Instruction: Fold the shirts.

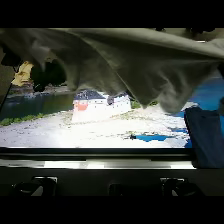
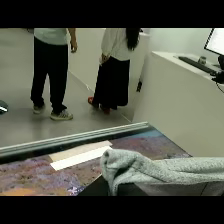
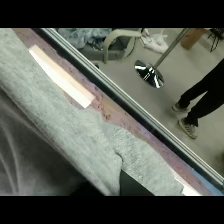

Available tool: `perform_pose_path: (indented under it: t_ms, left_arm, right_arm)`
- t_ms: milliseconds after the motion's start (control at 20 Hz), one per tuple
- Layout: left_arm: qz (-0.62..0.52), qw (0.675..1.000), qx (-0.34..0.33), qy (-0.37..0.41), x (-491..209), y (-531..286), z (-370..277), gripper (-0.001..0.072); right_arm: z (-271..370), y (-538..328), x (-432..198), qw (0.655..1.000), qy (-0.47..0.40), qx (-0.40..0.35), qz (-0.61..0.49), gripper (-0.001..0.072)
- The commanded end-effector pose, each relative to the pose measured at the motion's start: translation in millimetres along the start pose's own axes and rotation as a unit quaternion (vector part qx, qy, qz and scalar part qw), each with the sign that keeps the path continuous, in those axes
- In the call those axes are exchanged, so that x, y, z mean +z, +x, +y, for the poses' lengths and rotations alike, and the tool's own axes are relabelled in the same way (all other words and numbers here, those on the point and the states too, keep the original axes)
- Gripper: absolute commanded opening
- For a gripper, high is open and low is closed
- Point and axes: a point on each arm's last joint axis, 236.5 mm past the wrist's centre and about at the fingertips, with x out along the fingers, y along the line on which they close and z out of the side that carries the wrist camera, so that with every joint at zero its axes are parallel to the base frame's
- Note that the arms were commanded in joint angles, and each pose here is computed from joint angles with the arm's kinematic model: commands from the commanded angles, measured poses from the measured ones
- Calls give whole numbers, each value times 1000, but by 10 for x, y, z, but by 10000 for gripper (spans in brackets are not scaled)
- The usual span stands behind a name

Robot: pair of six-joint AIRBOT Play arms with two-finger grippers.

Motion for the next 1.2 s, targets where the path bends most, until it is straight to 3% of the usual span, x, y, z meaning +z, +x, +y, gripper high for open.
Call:
perform_pose_path:
  t_ms: [0, 150, 250, 400, 650, 850, 1000, 1050, 1100, 1150]
  left_arm:
    - [-4, 999, 23, 31, 72, -352, -83, 32]
    - [107, 991, 85, 7, -504, -312, 289, 32]
    - [165, 980, 111, -3, -949, -196, 544, 32]
    - [270, 954, 125, -46, -1917, 26, 868, 34]
    - [337, 922, 161, -104, -3225, 471, 1434, 34]
    - [364, 904, 177, -136, -3820, 825, 1758, 35]
    - [402, 881, 171, -179, -4253, 905, 1766, 35]
    - [409, 876, 169, -191, -4340, 922, 1757, 35]
    - [413, 874, 170, -193, -4385, 924, 1765, 35]
    - [414, 873, 170, -193, -4394, 921, 1774, 35]
  right_arm:
    - [75, -213, -12, 1000, 4, 14, 1, 48]
    - [608, 9, -701, 977, 7, 137, 162, 49]
    - [1168, 195, -1240, 925, 14, 260, 276, 49]
    - [1947, 716, -1809, 875, 47, 371, 309, 49]
    - [2560, 1858, -2846, 872, 119, 340, 332, 50]
    - [2436, 2716, -2925, 906, 151, 268, 292, 50]
    - [2459, 3011, -2988, 900, 216, 237, 294, 53]
    - [2549, 2998, -3027, 889, 236, 247, 306, 148]
    - [2629, 2932, -3034, 877, 246, 263, 317, 386]
    - [2693, 2802, -3003, 869, 226, 293, 327, 499]
